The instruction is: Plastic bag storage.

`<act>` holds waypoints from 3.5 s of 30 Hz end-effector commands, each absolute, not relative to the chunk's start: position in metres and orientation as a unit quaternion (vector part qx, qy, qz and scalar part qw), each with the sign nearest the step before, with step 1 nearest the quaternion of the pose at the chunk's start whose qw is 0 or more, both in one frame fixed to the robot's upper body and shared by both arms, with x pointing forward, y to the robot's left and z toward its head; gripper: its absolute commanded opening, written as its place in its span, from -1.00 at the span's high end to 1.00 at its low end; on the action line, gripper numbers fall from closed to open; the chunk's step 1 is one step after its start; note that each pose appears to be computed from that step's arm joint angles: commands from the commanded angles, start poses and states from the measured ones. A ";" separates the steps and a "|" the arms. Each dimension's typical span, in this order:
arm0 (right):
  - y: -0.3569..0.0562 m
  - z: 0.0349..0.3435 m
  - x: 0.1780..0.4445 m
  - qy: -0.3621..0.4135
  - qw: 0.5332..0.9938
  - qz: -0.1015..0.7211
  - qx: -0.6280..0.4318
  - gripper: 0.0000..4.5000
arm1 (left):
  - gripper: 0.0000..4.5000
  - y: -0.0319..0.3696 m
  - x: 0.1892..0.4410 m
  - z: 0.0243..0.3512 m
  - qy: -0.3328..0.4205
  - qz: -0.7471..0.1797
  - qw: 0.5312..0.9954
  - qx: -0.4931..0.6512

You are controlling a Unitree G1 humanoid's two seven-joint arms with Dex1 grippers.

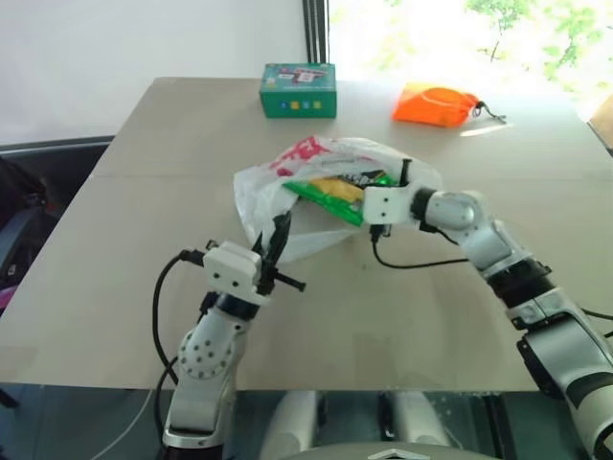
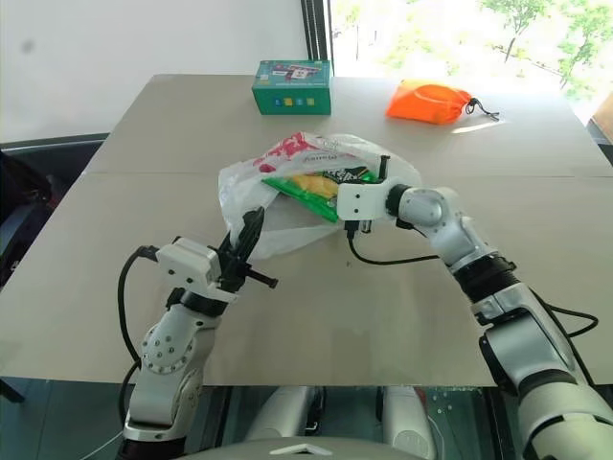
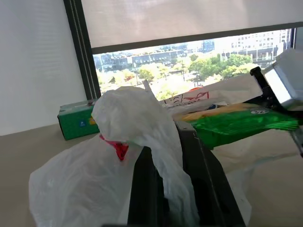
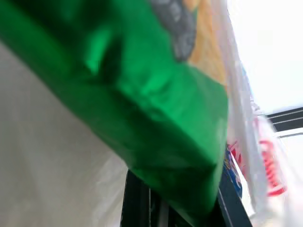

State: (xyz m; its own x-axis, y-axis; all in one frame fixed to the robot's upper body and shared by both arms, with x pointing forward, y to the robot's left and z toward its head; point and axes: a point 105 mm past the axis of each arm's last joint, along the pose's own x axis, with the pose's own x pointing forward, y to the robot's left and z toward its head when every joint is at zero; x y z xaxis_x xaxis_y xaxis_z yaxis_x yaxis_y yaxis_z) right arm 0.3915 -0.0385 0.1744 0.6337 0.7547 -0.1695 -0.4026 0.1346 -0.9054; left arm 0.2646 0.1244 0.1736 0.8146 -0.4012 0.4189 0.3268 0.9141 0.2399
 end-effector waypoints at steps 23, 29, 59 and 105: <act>-0.102 0.215 0.322 -0.108 0.840 0.480 -0.228 -0.99 | 1.00 0.126 0.265 0.180 -0.256 -0.185 0.945 0.083; -0.138 0.168 0.328 -0.006 0.867 0.398 -0.300 -0.99 | 1.00 0.124 0.266 0.178 -0.255 -0.188 0.945 0.080; -0.146 0.250 0.376 -0.113 0.949 0.292 -0.022 0.99 | 1.00 0.150 0.328 0.231 -0.314 -0.120 0.936 0.103; -0.226 0.094 0.278 0.064 0.922 0.377 -0.058 -1.00 | -0.97 0.219 0.220 0.095 -0.007 -0.191 0.973 0.131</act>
